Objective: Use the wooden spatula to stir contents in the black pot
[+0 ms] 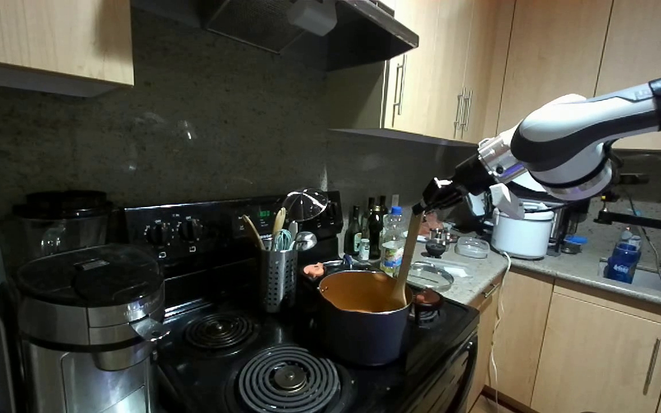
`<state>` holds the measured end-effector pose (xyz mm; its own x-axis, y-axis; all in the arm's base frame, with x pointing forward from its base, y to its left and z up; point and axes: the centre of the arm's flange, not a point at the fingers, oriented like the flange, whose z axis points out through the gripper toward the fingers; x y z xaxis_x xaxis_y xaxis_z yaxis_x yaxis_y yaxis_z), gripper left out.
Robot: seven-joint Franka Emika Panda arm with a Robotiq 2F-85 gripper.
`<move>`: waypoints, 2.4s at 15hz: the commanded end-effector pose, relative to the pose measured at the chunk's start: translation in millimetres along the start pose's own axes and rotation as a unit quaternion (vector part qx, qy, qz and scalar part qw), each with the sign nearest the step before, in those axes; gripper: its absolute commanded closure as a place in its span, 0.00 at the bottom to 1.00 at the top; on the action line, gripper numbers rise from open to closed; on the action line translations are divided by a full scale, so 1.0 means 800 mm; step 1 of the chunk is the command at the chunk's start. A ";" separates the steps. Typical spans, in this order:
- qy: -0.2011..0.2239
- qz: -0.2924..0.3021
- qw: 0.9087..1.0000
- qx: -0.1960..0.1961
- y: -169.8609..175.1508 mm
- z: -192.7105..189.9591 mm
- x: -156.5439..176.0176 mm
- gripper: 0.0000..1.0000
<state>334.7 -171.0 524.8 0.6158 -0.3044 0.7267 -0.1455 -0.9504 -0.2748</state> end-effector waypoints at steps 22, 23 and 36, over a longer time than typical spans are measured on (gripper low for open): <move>0.030 -0.048 0.998 0.029 -0.070 0.079 0.050 0.95; 0.030 -0.049 0.998 0.030 -0.069 0.083 0.055 0.95; 0.037 -0.002 0.999 0.004 -0.013 0.121 0.113 0.94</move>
<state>445.8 -165.3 531.8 0.5813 -0.2961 0.7579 -0.1194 -0.9524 -0.2805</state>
